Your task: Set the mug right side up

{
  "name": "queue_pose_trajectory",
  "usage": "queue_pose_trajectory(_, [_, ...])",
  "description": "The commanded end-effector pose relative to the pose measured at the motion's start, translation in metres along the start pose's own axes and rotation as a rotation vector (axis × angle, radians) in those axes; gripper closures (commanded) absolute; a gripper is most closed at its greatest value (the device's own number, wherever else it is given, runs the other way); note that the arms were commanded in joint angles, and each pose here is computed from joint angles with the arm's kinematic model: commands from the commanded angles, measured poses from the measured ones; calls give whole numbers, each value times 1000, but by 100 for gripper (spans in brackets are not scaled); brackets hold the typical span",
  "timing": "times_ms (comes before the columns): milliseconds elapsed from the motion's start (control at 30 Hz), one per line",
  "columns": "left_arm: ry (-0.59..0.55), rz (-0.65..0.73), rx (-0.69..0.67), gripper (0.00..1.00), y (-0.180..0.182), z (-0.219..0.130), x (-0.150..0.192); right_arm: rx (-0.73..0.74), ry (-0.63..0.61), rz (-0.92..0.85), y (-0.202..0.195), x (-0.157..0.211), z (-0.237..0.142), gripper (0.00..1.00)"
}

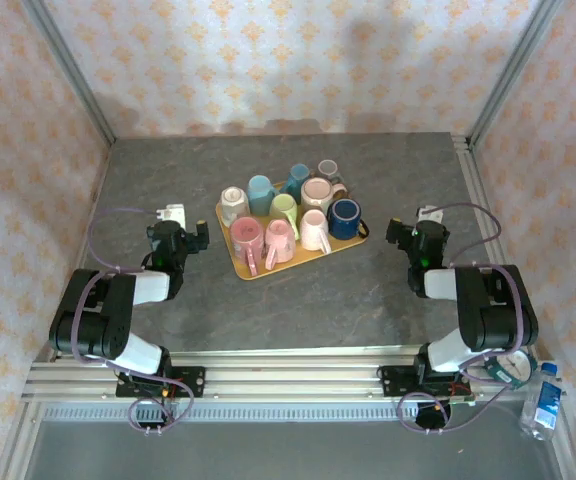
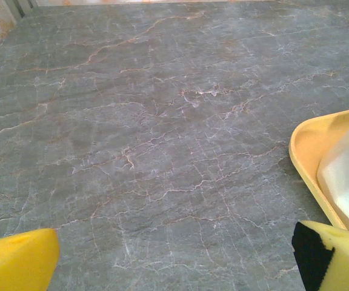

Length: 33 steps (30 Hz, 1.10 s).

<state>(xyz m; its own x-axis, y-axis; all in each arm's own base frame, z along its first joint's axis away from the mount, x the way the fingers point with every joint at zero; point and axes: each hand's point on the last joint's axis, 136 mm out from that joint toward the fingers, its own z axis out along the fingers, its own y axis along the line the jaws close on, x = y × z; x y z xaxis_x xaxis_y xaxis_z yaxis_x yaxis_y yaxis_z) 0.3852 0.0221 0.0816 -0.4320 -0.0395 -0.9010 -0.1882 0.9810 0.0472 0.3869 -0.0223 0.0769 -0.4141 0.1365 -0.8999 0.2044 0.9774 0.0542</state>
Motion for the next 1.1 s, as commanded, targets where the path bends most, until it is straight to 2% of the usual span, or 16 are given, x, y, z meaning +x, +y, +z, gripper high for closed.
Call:
queue_pose_trajectory(0, [-35,2,3,0,0,3,-13,14,-48,20,0,-14,2,1])
queue_pose_trajectory(733, [-40,-8,-8,1,3,3,-15,3,-46,26,0,-14,2,0])
queue_pose_trajectory(800, [-29,-20,-52,5,11,-5,-26,-5,-50,18,2,-22,-2,6])
queue_pose_trajectory(900, [-19,-53,-88,6,19,-28,-58,18,-3,37,1,-47,-22,8])
queue_pose_trajectory(1067, [18,-245,-85,6,26,-76,-94,-168,47,41,31,-74,-62,14])
